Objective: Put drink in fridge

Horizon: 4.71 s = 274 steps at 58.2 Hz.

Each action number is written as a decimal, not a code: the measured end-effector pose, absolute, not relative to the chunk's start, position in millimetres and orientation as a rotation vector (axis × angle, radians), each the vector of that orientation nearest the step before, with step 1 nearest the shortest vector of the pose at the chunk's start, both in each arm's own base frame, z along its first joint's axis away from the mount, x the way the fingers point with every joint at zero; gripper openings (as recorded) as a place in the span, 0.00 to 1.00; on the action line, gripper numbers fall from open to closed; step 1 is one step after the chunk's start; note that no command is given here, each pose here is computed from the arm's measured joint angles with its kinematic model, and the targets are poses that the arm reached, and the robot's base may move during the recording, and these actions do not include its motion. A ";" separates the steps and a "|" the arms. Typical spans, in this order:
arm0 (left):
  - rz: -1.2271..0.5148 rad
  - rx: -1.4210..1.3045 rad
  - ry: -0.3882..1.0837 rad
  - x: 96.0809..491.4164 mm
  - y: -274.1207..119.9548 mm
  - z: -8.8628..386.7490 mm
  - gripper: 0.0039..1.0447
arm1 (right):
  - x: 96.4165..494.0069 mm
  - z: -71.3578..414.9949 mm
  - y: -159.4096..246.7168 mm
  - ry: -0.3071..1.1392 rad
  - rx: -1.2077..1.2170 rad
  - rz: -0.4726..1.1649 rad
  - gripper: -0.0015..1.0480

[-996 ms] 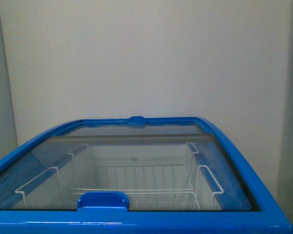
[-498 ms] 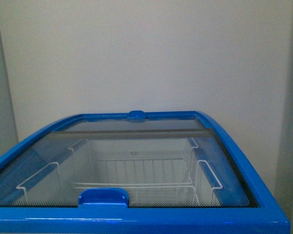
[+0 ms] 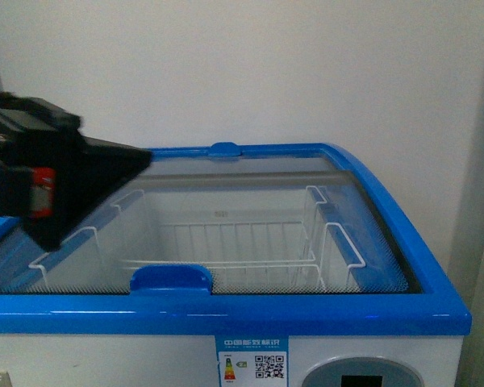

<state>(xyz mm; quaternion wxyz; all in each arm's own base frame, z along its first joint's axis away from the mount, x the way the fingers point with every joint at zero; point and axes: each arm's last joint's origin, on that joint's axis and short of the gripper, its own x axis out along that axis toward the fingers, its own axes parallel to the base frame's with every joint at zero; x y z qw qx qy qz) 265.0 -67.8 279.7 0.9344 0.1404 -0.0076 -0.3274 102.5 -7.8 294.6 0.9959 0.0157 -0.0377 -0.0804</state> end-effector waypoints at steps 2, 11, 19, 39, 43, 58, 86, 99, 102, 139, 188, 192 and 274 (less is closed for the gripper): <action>-0.723 0.349 -0.013 271.9 -77.8 279.7 0.92 | 102.5 294.6 -7.8 -0.075 0.032 -0.161 0.39; -0.921 0.606 0.052 295.2 -114.2 266.9 0.92 | 102.5 294.6 -7.9 -0.075 0.032 -0.161 0.39; -0.996 0.762 0.106 309.7 -121.1 251.8 0.92 | 102.5 294.6 -7.9 -0.075 0.032 -0.161 0.39; -0.995 1.011 0.146 344.4 -93.9 240.0 0.92 | 102.5 294.6 -7.9 -0.075 0.032 -0.161 0.39; -0.986 1.035 0.150 351.0 -88.1 239.0 0.92 | 102.5 294.6 -7.9 -0.075 0.032 -0.161 0.39; -0.954 1.071 0.125 374.8 -81.5 242.3 0.92 | 102.5 294.6 -7.9 -0.075 0.032 -0.161 0.39; -0.967 1.067 0.080 433.3 -86.0 246.7 0.92 | 102.5 294.6 -7.8 -0.075 0.032 -0.161 0.39; -0.841 1.133 0.037 488.8 -89.9 262.7 0.92 | 102.5 294.6 -7.9 -0.075 0.032 -0.161 0.39; -0.808 1.149 0.023 502.8 -91.6 266.2 0.92 | 102.5 294.6 -7.8 -0.075 0.032 -0.161 0.39; -0.294 0.616 -0.037 422.9 -54.1 319.2 0.92 | 102.5 294.6 -7.8 -0.075 0.032 -0.161 0.39; -0.002 0.005 0.000 130.4 -0.3 190.9 0.02 | 337.8 338.6 120.5 0.339 -0.969 0.725 0.39; -0.002 0.005 0.002 128.5 -0.3 188.3 0.02 | 358.3 328.0 135.8 0.371 -1.010 0.720 0.39; -0.002 0.002 -0.010 97.2 -0.2 168.2 0.02 | 395.2 405.6 126.1 0.067 -0.716 0.394 0.93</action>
